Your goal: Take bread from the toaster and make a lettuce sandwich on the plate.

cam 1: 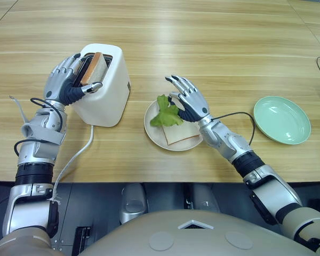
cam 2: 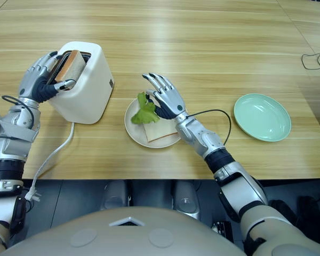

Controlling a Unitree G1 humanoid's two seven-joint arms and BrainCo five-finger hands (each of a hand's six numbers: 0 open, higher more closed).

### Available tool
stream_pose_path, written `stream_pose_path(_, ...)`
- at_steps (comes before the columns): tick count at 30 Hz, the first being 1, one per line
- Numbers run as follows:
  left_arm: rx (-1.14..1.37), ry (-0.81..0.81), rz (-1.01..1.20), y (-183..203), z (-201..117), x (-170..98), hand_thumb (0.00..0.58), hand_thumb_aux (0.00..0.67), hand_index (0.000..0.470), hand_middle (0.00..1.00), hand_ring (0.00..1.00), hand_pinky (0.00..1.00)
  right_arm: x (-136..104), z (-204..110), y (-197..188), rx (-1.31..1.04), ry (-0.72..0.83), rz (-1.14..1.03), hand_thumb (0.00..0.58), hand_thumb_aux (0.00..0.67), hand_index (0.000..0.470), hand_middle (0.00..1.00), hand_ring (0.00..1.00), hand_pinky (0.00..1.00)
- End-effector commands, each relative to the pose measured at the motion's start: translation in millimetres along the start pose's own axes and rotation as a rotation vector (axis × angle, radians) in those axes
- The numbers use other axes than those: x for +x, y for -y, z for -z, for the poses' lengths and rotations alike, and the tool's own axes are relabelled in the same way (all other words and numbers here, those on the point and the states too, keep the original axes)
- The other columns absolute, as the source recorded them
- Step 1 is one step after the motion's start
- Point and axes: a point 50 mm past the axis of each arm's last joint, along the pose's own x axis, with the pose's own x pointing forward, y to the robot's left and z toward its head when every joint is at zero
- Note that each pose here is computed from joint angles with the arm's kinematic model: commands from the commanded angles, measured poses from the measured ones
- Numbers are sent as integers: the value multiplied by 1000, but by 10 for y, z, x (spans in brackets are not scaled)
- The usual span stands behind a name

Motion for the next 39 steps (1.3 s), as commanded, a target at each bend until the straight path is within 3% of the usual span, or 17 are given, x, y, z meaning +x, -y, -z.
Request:
stream_pose_path(1,18,-11,63,82,22,-7,0,0,0,0,0,0,-231,111,-194,-28,-43,-103,580,670,460,0,0,0)
stream_pose_path(16,-24,-1,55,102,-1,32,0,0,0,0,0,0,-477,352,-118,-66,-123,-95,580,670,460,0,0,0)
stream_pose_path(17,-31,2,51,100,-5,41,313,215,148,0,0,0,-488,359,-94,-66,-127,-83,580,670,460,0,0,0)
stream_pose_path(18,-37,4,48,98,-9,49,468,376,258,0,0,0,-500,365,-71,-67,-130,-70,580,670,460,0,0,0)
stream_pose_path(19,-45,6,43,96,-13,56,468,376,258,0,0,0,-508,366,-45,-68,-131,-57,580,670,460,0,0,0)
stream_pose_path(20,-53,8,38,94,-15,61,511,439,301,0,0,0,-514,364,-23,-66,-131,-48,580,670,460,0,0,0)
stream_pose_path(21,-60,10,33,91,-18,63,550,518,355,0,0,0,-518,359,-5,-64,-130,-44,580,670,460,0,0,0)
stream_pose_path(22,-67,12,27,88,-19,66,580,670,460,0,0,0,-527,354,8,-60,-129,-42,580,670,460,0,0,0)
stream_pose_path(27,-87,16,7,67,-18,76,580,670,460,0,0,0,-579,328,96,-33,-117,-23,580,670,460,0,0,0)
stream_pose_path(28,-91,18,4,62,-20,78,580,670,460,0,0,0,-585,331,114,-34,-120,-14,220,142,97,0,0,0)
stream_pose_path(29,-96,23,-2,55,-26,78,580,670,460,0,0,0,-589,337,134,-32,-124,-4,220,142,97,0,0,0)
stream_pose_path(30,-104,28,-9,46,-33,79,580,670,460,0,0,0,-591,344,152,-30,-130,7,0,0,0,0,0,0)
stream_pose_path(39,-218,71,-143,-151,-98,132,580,670,460,0,0,0,-566,344,244,-20,-139,72,0,0,0,0,0,0)
